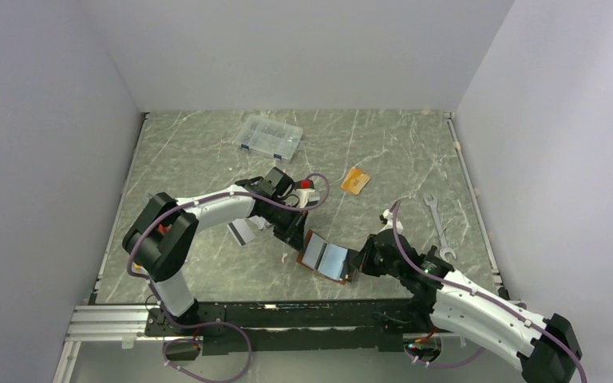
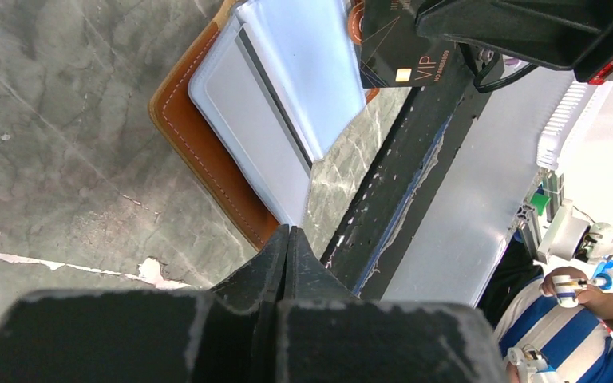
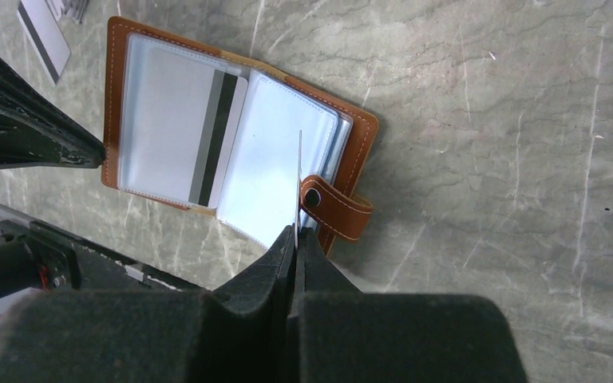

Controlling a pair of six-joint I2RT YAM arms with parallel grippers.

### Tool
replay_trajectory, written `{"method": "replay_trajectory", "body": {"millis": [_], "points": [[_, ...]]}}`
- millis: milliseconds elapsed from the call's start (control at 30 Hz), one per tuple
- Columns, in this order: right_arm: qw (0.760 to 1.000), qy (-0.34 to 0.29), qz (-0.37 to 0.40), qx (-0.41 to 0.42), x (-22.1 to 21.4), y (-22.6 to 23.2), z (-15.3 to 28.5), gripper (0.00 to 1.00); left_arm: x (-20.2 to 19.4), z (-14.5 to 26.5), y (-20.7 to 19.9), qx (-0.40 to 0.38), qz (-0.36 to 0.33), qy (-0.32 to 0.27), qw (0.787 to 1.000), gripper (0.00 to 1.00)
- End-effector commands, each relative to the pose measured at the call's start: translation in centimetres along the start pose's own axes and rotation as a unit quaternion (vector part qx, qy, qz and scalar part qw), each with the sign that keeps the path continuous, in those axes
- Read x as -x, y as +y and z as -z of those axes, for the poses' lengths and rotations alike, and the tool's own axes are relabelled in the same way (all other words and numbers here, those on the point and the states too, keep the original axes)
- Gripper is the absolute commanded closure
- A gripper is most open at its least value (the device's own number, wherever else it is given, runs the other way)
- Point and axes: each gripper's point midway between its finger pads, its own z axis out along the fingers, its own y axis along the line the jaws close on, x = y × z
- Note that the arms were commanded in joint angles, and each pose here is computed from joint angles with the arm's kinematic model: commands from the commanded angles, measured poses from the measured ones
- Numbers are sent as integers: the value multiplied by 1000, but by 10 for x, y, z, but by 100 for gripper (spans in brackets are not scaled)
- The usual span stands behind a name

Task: Put the credit cards into the card holder
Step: Turn over the card slot in the card holder.

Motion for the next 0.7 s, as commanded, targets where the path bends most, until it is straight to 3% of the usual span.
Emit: {"method": "replay_trajectory", "body": {"millis": [0, 400, 667], "points": [[999, -37, -28, 12, 12, 5, -1, 100, 4, 1, -2, 5, -17, -6, 1000, 100], [996, -55, -60, 36, 14, 8, 1, 100, 1, -2, -3, 10, -12, -1, 1000, 100], [998, -48, -29, 24, 17, 9, 9, 100, 3, 2, -3, 19, -18, -7, 1000, 100]]}}
